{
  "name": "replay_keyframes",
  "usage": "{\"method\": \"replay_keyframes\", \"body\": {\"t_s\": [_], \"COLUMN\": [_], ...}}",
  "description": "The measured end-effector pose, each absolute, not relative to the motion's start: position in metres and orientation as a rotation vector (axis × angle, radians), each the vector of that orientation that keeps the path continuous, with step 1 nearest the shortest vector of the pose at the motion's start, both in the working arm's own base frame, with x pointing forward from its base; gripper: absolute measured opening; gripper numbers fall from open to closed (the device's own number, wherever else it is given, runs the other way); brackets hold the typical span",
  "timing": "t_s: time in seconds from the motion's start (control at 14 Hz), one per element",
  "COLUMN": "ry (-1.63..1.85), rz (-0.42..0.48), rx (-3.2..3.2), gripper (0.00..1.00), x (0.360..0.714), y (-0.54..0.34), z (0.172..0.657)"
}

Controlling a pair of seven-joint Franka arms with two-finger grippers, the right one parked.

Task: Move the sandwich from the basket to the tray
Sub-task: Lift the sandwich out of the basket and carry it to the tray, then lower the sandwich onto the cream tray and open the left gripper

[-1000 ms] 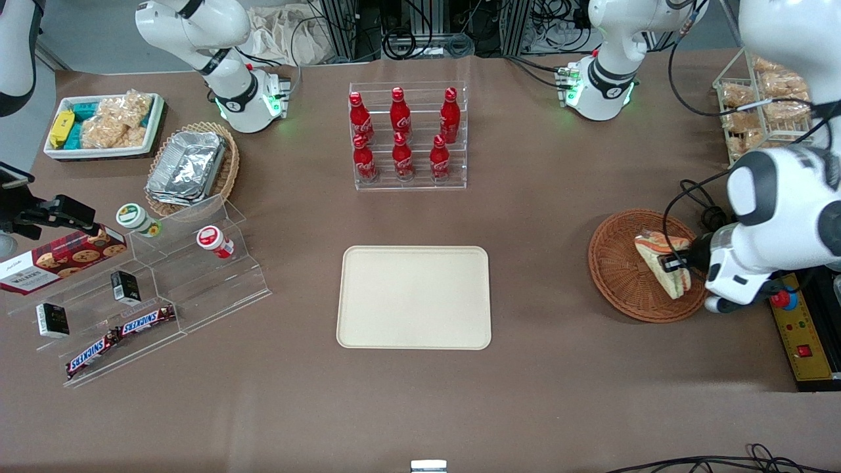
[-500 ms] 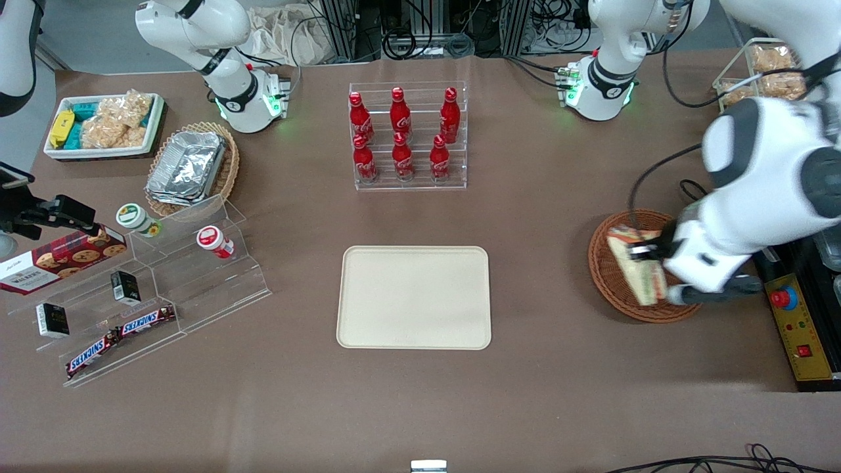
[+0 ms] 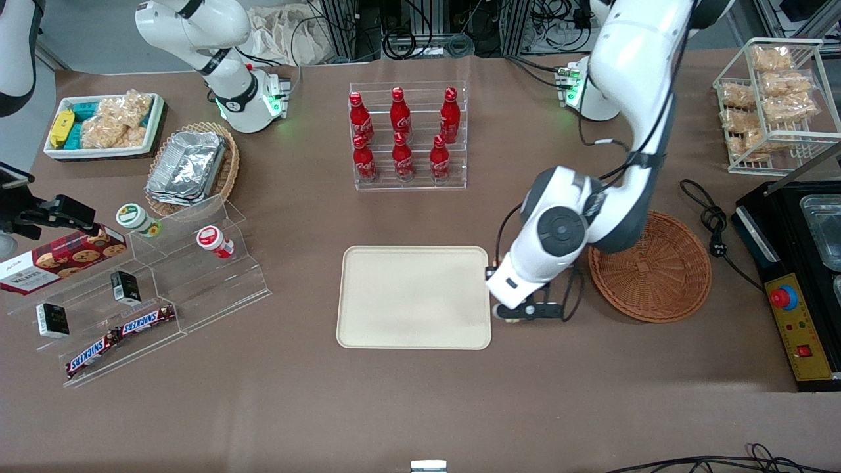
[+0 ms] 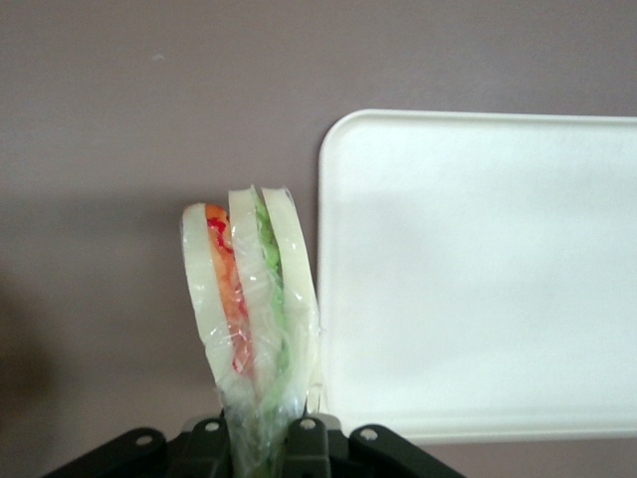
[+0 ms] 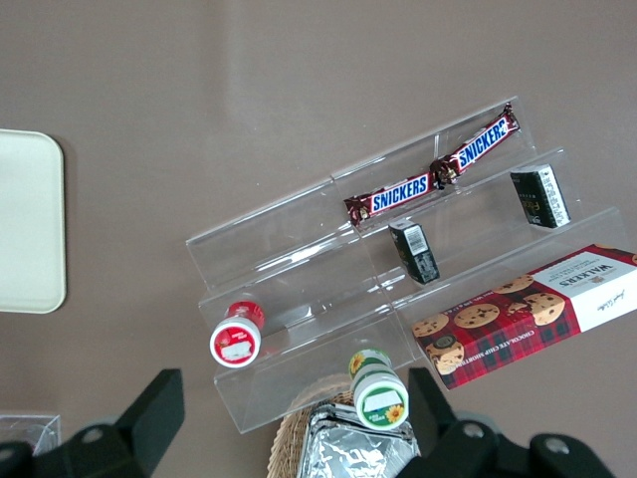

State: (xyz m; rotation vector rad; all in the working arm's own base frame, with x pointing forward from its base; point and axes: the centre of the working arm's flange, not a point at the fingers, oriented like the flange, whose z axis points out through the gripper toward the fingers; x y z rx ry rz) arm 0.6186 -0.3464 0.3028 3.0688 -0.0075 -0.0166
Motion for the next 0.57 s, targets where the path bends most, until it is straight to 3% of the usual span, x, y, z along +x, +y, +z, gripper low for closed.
{"method": "replay_keyframes", "body": {"t_s": [0.57], "ry": [0.012], "rz": [0.059], "rx": [2.985], "gripper": [0.19], "x": [0.618], "y": [-0.401], "z": [0.231]}}
